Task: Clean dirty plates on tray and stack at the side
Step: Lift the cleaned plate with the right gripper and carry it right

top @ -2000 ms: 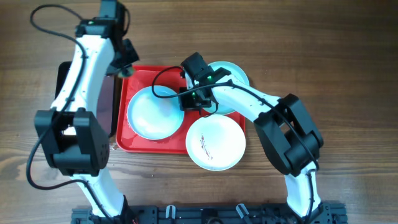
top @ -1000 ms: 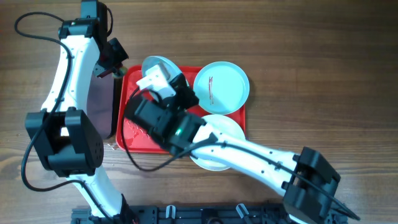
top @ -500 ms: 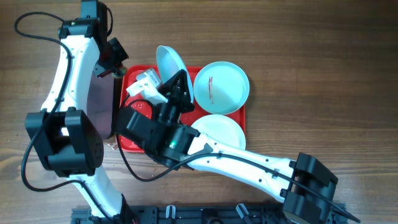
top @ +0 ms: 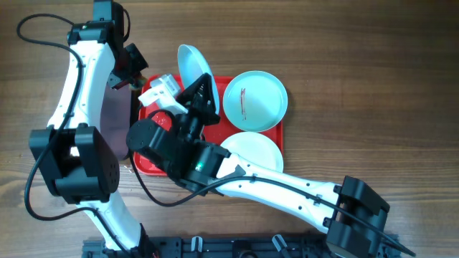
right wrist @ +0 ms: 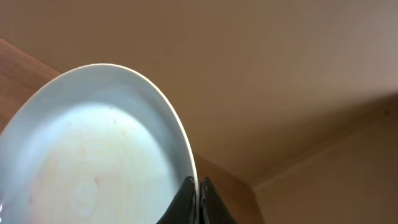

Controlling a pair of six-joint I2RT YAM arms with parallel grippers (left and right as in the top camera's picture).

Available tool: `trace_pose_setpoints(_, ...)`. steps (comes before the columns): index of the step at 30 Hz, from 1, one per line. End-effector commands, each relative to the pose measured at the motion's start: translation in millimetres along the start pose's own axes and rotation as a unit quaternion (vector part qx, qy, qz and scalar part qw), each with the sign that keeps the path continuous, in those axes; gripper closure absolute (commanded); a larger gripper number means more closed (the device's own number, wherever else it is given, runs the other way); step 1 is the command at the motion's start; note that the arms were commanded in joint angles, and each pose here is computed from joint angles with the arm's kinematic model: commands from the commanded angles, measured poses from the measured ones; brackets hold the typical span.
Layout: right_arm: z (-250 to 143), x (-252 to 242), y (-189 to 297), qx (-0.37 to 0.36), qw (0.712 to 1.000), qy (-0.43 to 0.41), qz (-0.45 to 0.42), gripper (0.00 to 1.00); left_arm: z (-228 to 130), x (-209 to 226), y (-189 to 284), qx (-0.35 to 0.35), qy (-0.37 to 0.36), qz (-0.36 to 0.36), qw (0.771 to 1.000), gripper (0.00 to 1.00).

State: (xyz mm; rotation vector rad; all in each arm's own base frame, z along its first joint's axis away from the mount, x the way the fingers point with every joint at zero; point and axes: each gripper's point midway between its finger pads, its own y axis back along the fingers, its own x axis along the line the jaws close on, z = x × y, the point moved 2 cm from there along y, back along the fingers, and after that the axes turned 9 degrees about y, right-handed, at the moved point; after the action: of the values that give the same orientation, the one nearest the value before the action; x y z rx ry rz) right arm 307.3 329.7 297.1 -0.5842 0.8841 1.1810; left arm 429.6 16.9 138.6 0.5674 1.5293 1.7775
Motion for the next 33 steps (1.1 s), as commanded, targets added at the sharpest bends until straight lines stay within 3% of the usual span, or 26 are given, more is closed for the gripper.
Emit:
trace_pose_setpoints(1,3,-15,3,0.005,1.0,0.007,-0.014,0.96,4,-1,7,-0.007,0.007,-0.01,1.0,0.96)
trace_pose_setpoints(10,0,0,2,-0.008,1.0,-0.004,0.015,0.96,4,-1,7,-0.006,0.007,-0.01,1.0,0.96)
trace_pose_setpoints(14,-8,32,6,-0.024,0.995,0.003,0.099,0.96,4,-1,7,-0.006,0.007,-0.01,1.0,0.96)
trace_pose_setpoints(18,-27,72,15,-0.005,0.972,-0.016,0.233,0.96,4,-1,7,-0.006,0.006,-0.01,1.0,0.96)
trace_pose_setpoints(23,-41,90,19,0.049,0.921,-0.09,0.376,0.96,4,-1,7,-0.006,0.006,-0.01,1.0,0.96)
trace_pose_setpoints(26,-41,83,12,0.076,0.861,-0.155,0.478,0.96,3,-1,7,-0.005,0.006,-0.009,1.0,0.96)
trace_pose_setpoints(33,-62,45,-32,0.126,0.766,-0.253,0.578,0.96,2,0,7,-0.002,0.006,-0.006,1.0,0.96)
